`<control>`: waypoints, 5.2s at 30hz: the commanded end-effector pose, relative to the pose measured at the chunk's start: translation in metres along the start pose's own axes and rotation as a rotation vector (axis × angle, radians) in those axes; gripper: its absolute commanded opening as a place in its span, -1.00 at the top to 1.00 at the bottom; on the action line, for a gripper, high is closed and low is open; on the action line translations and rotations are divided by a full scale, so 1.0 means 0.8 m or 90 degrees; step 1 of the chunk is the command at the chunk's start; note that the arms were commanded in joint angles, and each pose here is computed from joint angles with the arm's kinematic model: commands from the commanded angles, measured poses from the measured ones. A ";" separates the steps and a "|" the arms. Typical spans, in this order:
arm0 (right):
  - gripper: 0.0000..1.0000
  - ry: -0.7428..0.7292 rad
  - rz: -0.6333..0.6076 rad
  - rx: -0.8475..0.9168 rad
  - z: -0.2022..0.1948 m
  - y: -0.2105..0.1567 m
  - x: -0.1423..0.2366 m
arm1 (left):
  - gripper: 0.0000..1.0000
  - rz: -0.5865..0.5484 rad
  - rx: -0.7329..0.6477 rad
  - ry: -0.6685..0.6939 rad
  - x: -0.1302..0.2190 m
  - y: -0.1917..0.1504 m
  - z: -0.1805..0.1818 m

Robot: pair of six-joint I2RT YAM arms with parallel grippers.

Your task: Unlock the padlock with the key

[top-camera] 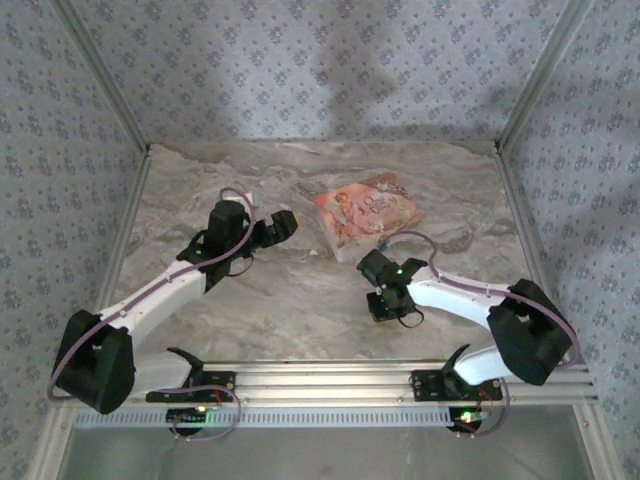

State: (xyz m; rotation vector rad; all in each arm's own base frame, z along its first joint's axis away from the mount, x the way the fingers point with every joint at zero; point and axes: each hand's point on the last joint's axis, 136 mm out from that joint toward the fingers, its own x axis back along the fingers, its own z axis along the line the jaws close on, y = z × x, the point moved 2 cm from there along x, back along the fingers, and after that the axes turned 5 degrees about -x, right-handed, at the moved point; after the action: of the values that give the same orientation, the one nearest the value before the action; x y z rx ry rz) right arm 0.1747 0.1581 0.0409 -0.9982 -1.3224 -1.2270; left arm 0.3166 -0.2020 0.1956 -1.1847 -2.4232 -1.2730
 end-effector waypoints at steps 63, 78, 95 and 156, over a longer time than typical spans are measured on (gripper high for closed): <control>1.00 0.204 -0.645 0.461 0.082 0.146 0.244 | -0.74 0.132 0.071 -0.202 0.002 -0.006 -0.103; 1.00 0.288 -0.684 0.390 0.092 0.162 0.231 | -0.57 0.156 0.413 -0.262 -0.042 -0.017 -0.109; 1.00 0.336 -0.685 0.389 0.137 0.177 0.207 | -0.48 0.216 0.578 -0.308 -0.080 -0.059 -0.131; 1.00 0.322 -0.673 0.353 0.132 0.179 0.193 | -0.03 0.209 0.603 -0.306 -0.082 -0.065 -0.123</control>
State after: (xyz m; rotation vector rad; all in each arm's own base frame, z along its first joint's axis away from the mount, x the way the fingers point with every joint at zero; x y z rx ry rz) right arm 0.2839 0.2774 0.2111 0.4865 -1.6711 -1.5219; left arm 0.3050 -0.3300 0.1890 -1.5043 -2.4145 0.2868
